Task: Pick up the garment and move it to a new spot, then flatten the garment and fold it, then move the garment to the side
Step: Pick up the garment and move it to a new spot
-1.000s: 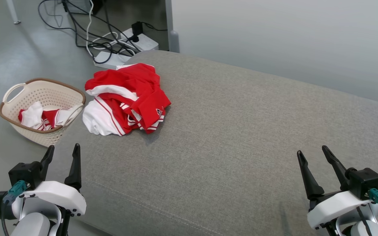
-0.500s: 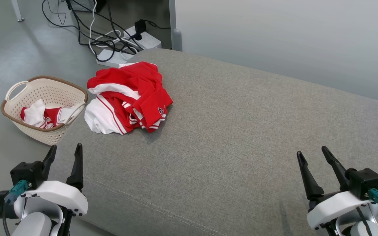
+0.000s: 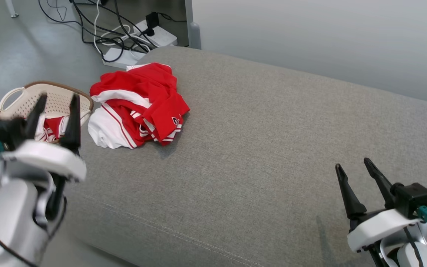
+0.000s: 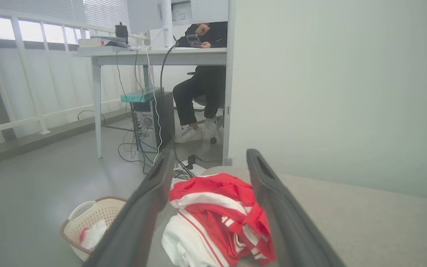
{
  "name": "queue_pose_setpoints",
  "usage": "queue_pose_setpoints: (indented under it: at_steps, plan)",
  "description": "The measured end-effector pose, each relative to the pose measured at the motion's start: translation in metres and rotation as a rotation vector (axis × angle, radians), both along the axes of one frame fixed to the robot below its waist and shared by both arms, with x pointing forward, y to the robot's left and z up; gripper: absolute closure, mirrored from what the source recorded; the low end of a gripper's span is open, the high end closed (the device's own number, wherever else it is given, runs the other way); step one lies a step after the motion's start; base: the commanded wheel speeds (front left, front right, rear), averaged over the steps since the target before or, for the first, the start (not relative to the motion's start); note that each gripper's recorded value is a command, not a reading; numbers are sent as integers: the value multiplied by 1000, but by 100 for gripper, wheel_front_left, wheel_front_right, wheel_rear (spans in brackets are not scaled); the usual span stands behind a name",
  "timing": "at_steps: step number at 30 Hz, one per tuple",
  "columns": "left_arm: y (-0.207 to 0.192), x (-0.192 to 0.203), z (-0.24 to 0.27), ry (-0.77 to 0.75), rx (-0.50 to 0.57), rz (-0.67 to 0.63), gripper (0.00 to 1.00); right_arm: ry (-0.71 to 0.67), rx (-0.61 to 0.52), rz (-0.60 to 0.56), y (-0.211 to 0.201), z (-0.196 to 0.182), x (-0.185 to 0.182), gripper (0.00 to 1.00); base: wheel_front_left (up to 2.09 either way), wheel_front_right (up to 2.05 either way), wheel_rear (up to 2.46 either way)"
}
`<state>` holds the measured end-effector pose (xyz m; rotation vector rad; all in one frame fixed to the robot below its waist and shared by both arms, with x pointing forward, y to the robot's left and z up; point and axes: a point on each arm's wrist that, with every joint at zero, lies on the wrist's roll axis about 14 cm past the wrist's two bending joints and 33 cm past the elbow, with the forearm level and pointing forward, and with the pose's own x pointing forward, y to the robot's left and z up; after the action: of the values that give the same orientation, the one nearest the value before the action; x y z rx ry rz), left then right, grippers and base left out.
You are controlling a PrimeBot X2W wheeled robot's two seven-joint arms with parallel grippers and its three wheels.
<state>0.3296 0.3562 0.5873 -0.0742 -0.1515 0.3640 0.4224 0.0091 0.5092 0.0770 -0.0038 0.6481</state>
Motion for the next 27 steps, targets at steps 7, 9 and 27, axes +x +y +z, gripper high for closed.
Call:
queue_pose_setpoints:
  at_steps: [7,9,27]
  plan:
    - [-10,65,64,24,71,-142,0,-18,-11,-27,-11,2,13,0,0,0,0]
    - [-11,75,62,57,59,-158,0,-17,-11,-33,-14,1,15,0,0,0,0]
    - [-30,155,-136,737,-319,-200,0,42,-57,-219,-90,-34,43,0,0,0,0]
